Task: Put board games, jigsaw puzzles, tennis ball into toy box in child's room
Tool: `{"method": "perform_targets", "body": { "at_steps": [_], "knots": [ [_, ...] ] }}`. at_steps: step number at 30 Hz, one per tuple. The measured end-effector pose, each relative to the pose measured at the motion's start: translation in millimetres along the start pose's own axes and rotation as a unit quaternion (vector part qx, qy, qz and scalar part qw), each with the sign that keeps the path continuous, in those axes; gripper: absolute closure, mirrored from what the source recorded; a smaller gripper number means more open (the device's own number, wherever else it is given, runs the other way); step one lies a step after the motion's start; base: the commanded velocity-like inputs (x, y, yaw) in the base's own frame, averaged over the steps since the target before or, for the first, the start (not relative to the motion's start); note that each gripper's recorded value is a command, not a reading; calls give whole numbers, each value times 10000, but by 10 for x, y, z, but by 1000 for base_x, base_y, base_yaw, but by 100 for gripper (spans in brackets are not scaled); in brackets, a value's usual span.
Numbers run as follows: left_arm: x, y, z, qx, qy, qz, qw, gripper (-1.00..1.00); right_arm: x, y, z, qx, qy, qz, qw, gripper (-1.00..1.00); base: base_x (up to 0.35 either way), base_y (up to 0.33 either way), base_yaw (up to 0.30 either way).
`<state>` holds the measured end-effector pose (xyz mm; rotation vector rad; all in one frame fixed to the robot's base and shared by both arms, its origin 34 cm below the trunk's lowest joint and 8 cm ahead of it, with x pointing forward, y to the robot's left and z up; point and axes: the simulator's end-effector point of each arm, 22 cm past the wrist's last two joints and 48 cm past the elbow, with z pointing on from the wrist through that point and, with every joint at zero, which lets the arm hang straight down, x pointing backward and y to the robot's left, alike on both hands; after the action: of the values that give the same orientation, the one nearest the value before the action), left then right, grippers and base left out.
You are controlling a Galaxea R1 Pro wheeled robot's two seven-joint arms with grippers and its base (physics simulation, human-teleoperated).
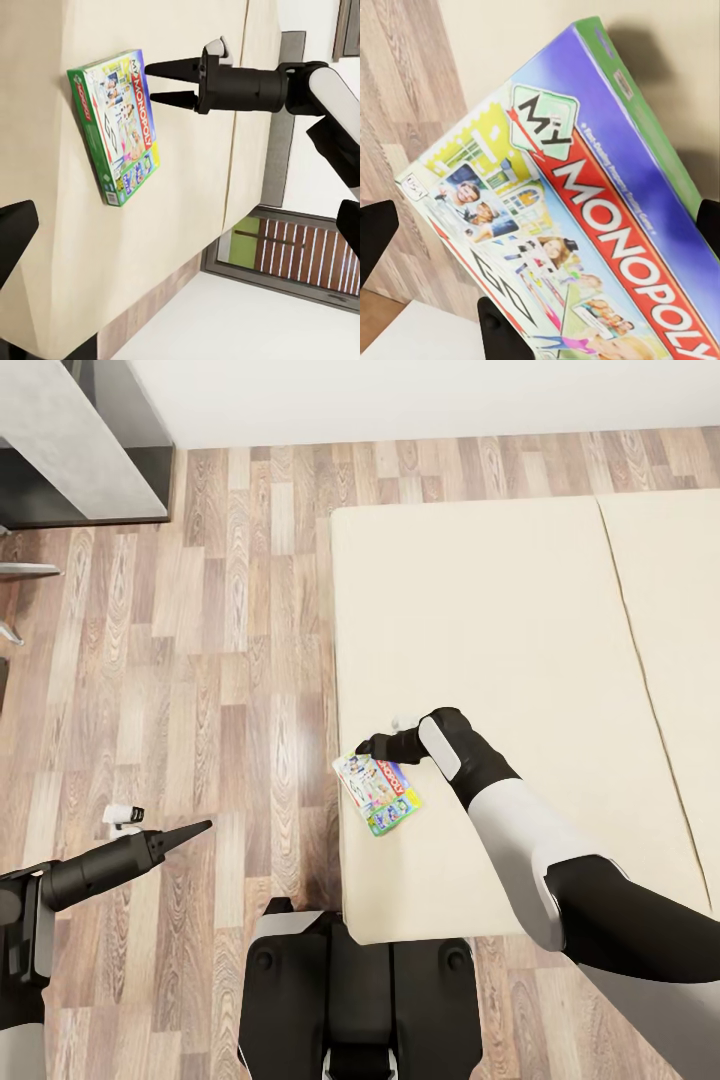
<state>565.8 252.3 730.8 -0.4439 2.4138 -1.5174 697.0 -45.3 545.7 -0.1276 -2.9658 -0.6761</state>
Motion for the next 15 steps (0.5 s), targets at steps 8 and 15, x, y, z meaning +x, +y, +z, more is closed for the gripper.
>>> {"method": "perform_targets", "body": {
  "at_steps": [8, 15],
  "knots": [
    [-2, 0, -2, 1, -6, -1, 10000, -100, 0, 0, 0, 0, 0, -1, 10000, -100, 0, 5, 0],
    [-3, 0, -3, 2, -7, -1, 10000, -100, 0, 0, 0, 0, 0, -1, 10000, -100, 0, 0, 0]
  ]
}}
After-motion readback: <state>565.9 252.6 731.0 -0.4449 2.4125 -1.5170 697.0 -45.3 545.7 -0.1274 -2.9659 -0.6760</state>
